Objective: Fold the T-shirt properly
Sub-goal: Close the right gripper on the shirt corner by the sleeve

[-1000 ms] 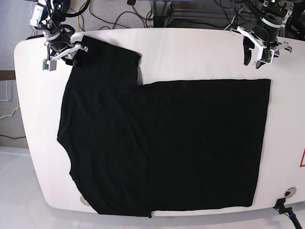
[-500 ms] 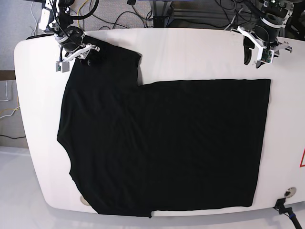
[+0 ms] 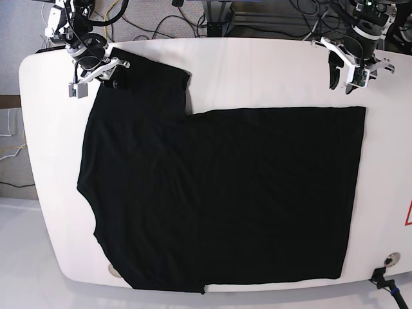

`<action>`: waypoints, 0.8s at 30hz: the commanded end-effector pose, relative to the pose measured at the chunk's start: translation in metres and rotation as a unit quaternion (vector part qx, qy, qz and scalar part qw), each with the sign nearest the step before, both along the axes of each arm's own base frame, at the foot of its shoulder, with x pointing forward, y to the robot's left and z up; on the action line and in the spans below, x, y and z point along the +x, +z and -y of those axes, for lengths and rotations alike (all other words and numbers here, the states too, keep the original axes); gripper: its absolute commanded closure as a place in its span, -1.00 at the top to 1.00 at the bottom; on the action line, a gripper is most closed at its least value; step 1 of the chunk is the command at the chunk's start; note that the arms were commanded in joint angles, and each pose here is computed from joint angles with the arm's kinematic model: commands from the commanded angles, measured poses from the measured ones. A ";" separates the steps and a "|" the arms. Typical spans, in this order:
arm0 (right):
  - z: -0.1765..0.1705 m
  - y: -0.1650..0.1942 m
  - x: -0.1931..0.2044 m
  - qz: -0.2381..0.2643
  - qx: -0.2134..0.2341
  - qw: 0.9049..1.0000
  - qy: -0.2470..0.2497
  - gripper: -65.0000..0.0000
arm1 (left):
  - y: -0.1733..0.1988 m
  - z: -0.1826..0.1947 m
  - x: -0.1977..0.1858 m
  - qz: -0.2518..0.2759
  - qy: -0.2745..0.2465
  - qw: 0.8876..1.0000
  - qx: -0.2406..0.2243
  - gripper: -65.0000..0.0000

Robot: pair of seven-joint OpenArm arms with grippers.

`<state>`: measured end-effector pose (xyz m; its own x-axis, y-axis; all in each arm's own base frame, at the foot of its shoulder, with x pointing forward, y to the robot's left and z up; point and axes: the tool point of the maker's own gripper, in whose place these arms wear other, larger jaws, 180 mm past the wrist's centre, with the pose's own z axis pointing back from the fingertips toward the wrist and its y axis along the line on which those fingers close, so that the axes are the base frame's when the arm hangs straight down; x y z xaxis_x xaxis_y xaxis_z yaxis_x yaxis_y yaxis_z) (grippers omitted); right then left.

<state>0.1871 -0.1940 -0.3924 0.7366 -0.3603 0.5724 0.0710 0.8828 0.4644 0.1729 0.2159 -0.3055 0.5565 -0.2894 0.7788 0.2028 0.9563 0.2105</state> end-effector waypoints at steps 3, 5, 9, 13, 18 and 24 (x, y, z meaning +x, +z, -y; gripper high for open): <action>0.005 0.004 0.001 0.009 0.000 1.000 0.002 -0.34 | 0.008 0.000 0.006 0.019 -0.005 1.000 0.002 -0.38; 0.011 0.002 0.002 0.003 -0.009 1.000 0.005 -0.34 | 0.010 0.001 0.009 0.024 -0.004 1.000 0.001 -0.38; 0.022 -0.003 0.001 -0.012 -0.026 1.000 0.013 -0.34 | 0.010 0.001 0.016 0.031 -0.003 1.000 -0.001 -0.37; 0.026 -0.006 0.000 -0.024 -0.031 0.999 0.017 -0.33 | 0.012 0.001 0.020 0.036 -0.003 0.999 -0.001 -0.38; 0.029 -0.006 0.010 -0.017 -0.026 0.999 0.010 -0.33 | 0.010 0.000 0.020 0.031 -0.002 1.000 0.002 -0.39; 0.037 -0.007 0.024 -0.010 -0.018 1.000 -0.003 -0.33 | 0.008 0.000 0.017 0.025 -0.001 1.000 0.002 -0.38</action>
<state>0.2009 -0.2223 -0.4082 0.7697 -0.3412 0.5395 0.0923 0.8958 0.4349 0.1878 0.2174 -0.3059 0.5434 -0.2856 0.7894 0.1905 0.9578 0.2154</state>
